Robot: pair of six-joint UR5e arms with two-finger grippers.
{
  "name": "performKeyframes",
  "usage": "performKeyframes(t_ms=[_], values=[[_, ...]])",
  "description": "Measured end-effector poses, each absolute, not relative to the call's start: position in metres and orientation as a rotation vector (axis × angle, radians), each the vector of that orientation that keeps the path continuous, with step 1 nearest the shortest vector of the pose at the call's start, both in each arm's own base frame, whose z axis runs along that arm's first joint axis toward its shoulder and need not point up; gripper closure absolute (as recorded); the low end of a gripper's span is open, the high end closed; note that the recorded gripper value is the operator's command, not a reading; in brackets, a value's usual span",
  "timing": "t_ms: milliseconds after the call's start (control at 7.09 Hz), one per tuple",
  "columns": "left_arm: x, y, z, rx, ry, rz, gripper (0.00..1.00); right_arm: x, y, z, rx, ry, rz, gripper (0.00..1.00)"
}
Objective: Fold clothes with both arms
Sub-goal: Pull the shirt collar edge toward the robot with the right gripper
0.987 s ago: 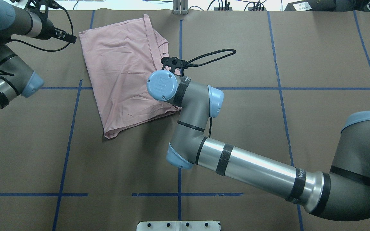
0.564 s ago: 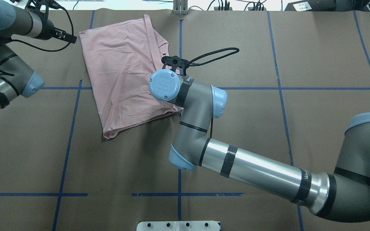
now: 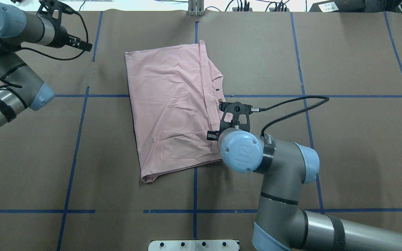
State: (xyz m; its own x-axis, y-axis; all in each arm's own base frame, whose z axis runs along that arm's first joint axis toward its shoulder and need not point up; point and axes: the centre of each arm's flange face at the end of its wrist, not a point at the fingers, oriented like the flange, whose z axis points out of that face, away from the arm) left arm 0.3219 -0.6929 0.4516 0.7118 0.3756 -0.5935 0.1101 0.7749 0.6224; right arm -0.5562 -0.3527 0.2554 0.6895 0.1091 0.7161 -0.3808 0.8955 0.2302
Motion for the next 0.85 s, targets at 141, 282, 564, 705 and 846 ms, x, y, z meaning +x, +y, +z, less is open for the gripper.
performKeyframes(t_ms=[141, 282, 564, 705, 846], values=[[0.322, -0.693, 0.45, 0.684, 0.781, 0.16, 0.0, -0.551, -0.324, 0.266, 0.396, -0.765, 0.272, 1.0], [0.322, -0.692, 0.449, 0.685, 0.783, 0.157, 0.0, -0.554, -0.304, 0.271, 0.406, -0.765, 0.273, 0.01], [0.322, -0.692, 0.443, 0.688, 0.791, 0.152, 0.0, -0.56, -0.284, 0.278, 0.419, -0.759, 0.264, 0.0], [0.321, -0.688, 0.437, 0.687, 0.805, 0.15, 0.0, -0.557, -0.282, 0.275, 0.43, -0.764, 0.261, 0.0], [0.318, -0.679, 0.427, 0.668, 0.83, 0.132, 0.0, -0.548, -0.281, 0.268, 0.435, -0.782, 0.248, 0.0]])
